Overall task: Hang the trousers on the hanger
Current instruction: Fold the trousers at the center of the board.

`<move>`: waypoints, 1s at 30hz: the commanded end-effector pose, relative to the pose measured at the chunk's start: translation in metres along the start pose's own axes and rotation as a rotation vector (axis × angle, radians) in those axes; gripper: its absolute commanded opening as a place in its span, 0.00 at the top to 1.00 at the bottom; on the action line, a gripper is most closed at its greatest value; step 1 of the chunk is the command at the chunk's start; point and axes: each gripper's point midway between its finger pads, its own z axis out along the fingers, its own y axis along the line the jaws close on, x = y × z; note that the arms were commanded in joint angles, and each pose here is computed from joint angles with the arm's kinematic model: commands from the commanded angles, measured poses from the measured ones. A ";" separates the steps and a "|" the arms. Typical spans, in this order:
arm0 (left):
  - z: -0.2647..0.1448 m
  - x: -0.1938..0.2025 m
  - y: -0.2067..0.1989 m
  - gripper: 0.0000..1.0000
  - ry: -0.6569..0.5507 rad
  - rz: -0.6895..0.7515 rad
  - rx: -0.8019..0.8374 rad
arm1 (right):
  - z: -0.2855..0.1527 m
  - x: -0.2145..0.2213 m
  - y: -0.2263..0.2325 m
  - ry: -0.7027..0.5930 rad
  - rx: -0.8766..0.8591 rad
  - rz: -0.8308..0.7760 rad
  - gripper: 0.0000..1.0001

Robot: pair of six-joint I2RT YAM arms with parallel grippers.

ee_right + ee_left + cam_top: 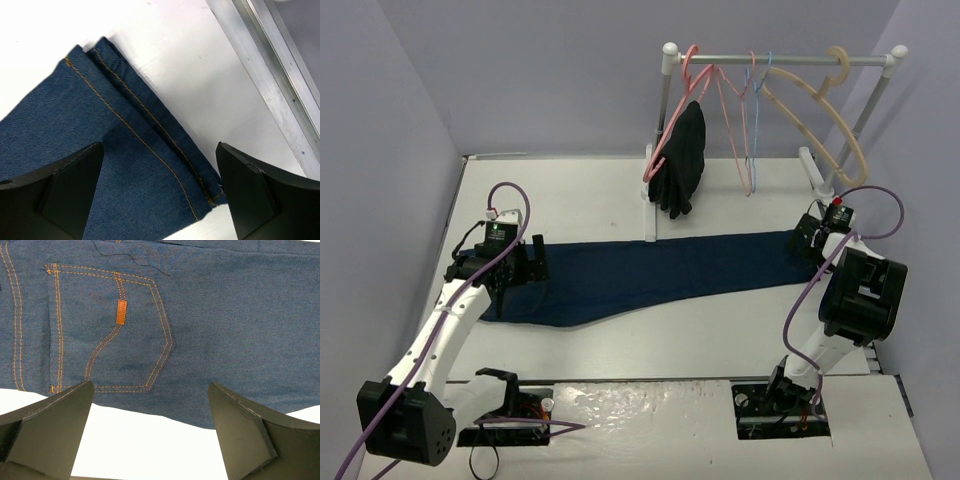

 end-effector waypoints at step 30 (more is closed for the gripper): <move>-0.005 -0.021 -0.008 0.03 -0.075 0.024 0.037 | -0.041 0.030 0.068 0.060 -0.242 -0.104 1.00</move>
